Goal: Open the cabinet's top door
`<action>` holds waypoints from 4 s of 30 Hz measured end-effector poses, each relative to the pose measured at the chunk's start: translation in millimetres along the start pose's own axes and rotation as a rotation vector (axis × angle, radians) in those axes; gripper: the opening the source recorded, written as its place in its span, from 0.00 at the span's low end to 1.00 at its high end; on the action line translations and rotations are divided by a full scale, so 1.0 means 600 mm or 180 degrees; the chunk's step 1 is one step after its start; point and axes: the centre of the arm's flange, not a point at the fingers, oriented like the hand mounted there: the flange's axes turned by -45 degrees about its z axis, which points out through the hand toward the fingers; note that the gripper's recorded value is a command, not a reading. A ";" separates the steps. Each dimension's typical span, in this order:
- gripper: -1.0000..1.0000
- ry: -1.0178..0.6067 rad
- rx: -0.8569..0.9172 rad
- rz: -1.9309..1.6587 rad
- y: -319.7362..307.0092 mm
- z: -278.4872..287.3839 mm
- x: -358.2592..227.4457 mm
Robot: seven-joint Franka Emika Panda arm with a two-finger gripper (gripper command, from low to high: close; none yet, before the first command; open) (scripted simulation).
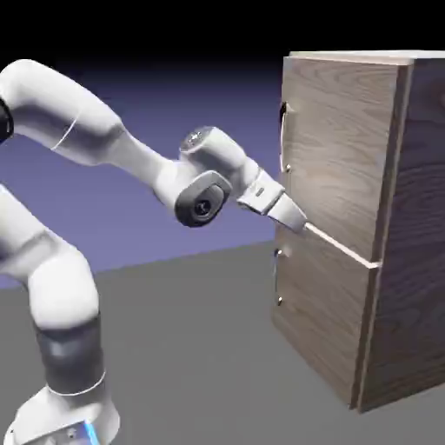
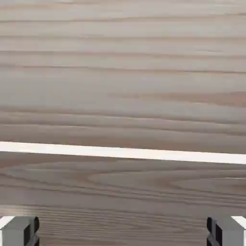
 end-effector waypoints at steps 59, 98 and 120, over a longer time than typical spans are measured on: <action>0.00 0.0042 0.3479 0.9036 -0.211 -0.050 0.067; 0.00 -0.3486 0.2709 0.7539 0.158 -0.280 -0.094; 0.00 -0.5275 0.2008 0.5976 0.468 -0.280 -0.054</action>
